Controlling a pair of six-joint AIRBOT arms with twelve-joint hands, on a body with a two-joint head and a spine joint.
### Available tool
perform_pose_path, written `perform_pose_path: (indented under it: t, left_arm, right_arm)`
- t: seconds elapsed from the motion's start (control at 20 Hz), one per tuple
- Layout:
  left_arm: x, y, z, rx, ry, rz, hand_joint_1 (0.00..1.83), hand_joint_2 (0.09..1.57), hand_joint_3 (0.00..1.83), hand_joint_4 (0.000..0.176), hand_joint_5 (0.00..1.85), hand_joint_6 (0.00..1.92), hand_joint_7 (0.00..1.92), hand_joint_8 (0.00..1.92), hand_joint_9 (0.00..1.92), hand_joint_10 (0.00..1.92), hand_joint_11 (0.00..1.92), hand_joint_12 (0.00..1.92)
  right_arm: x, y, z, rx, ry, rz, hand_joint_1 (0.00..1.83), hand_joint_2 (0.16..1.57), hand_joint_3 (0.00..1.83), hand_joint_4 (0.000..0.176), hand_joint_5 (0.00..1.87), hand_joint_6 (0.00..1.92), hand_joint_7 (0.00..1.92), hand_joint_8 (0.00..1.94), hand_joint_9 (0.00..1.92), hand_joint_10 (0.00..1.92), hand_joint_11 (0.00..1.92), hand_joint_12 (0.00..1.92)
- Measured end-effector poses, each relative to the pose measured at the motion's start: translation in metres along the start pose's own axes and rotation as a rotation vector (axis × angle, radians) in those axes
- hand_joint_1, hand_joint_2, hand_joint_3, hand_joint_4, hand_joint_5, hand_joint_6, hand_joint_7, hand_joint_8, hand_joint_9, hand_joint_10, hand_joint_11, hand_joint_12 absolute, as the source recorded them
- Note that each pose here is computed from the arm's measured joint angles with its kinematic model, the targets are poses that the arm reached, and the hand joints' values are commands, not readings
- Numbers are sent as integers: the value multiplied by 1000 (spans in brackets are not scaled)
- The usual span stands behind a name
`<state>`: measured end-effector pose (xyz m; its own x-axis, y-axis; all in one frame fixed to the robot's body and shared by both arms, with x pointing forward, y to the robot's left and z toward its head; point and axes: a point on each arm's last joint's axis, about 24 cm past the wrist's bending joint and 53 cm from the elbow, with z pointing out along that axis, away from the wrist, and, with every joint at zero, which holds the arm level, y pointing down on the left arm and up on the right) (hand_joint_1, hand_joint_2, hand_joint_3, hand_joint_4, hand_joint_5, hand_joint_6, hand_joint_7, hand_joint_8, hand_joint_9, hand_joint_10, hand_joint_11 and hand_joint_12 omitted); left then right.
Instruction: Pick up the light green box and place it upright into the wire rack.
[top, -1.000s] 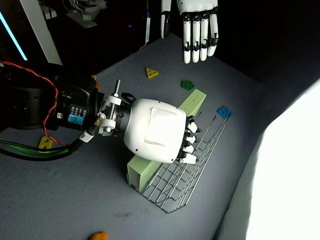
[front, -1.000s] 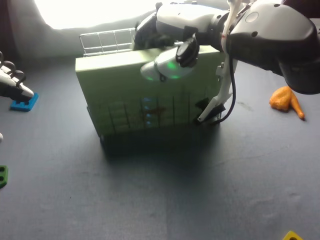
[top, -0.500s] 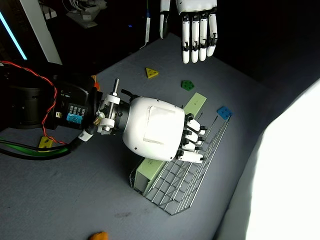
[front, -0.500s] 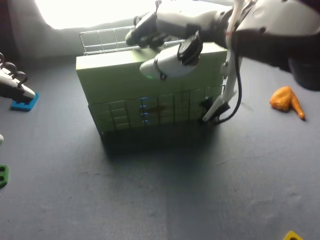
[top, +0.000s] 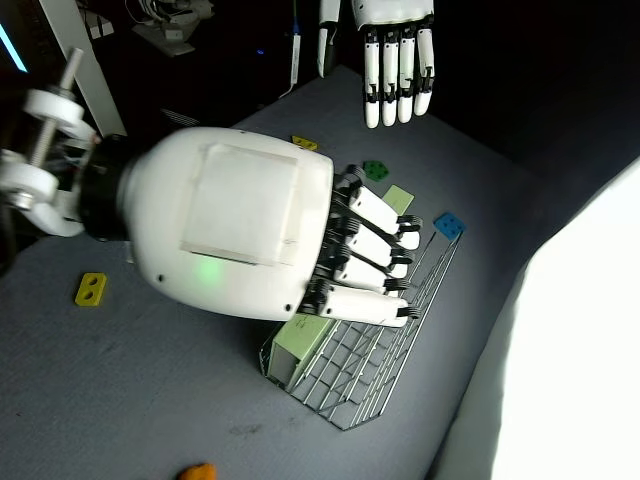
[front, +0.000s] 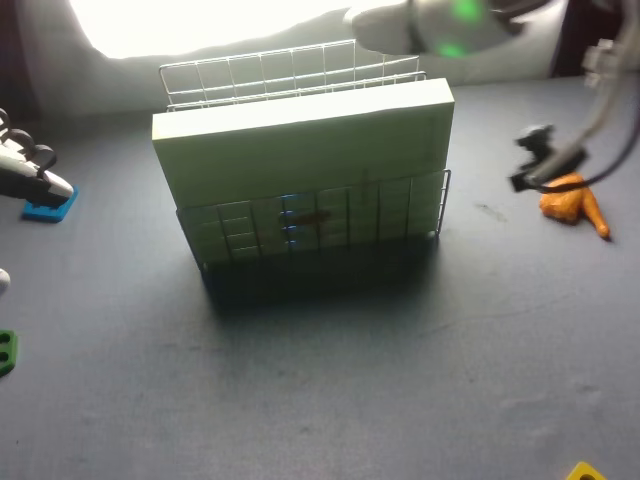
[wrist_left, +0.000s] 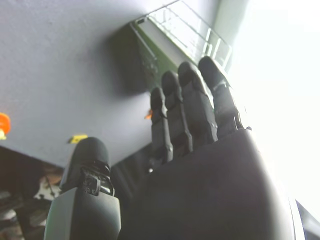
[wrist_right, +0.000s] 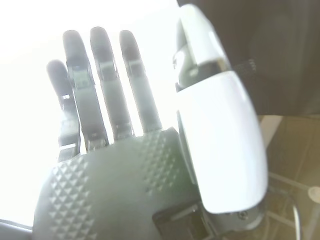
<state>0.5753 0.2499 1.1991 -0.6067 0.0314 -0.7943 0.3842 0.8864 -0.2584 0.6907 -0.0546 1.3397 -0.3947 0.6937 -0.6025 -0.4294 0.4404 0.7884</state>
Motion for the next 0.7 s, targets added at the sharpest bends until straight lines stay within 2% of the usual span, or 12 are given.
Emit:
perform_pose_path:
  t: [0.2, 0.25, 0.3, 0.35, 0.4, 0.5, 0.7]
  left_arm:
    - [0, 0, 0, -1, 1, 8, 217, 1302, 1, 10, 345, 4, 408, 2, 344, 1, 0, 712]
    - [0, 0, 0, -1, 2, 8, 160, 1310, 5, 8, 354, 6, 423, 7, 338, 0, 0, 702]
    - [0, 0, 0, -1, 1, 8, 167, 1307, 2, 0, 449, 18, 531, 14, 424, 19, 0, 794]
    - [0, 0, 0, -1, 1, 8, 201, 1319, 2, 0, 655, 75, 737, 65, 633, 102, 0, 1029]
    - [0, 0, 0, -1, 1, 8, 214, 1327, 1, 0, 774, 72, 868, 58, 762, 160, 13, 1215]
    - [0, 0, 0, -1, 1, 8, 233, 1325, 0, 0, 866, 58, 967, 43, 835, 222, 52, 1342]
    - [0, 1, 0, -1, 0, 6, 238, 1324, 0, 0, 902, 14, 1001, 6, 800, 347, 68, 1352]
  right_arm:
    - [-12, -7, -38, 17, -37, -71, 560, 1195, 3, 0, 617, 12, 711, 10, 674, 160, 151, 1317]
    - [-14, -6, -45, 17, -41, -85, 350, 1203, 3, 0, 695, 33, 785, 25, 737, 182, 213, 1314]
    - [-17, -8, -54, 25, -52, -97, 232, 1202, 0, 0, 817, 142, 902, 112, 692, 537, 247, 1437]
    - [-20, -11, -62, 34, -60, -101, 177, 1209, 1, 0, 823, 587, 917, 503, 656, 984, 311, 1626]
    - [-21, -13, -67, 42, -64, -105, 136, 1207, 0, 0, 785, 897, 873, 814, 650, 1186, 348, 1713]
    - [-17, -18, -78, 61, -56, -111, 79, 1218, 2, 0, 754, 1086, 827, 1082, 636, 1318, 355, 1797]
    - [-18, -14, -86, 62, -80, -147, 63, 1223, 1, 0, 750, 1114, 815, 1141, 630, 1347, 352, 1817]
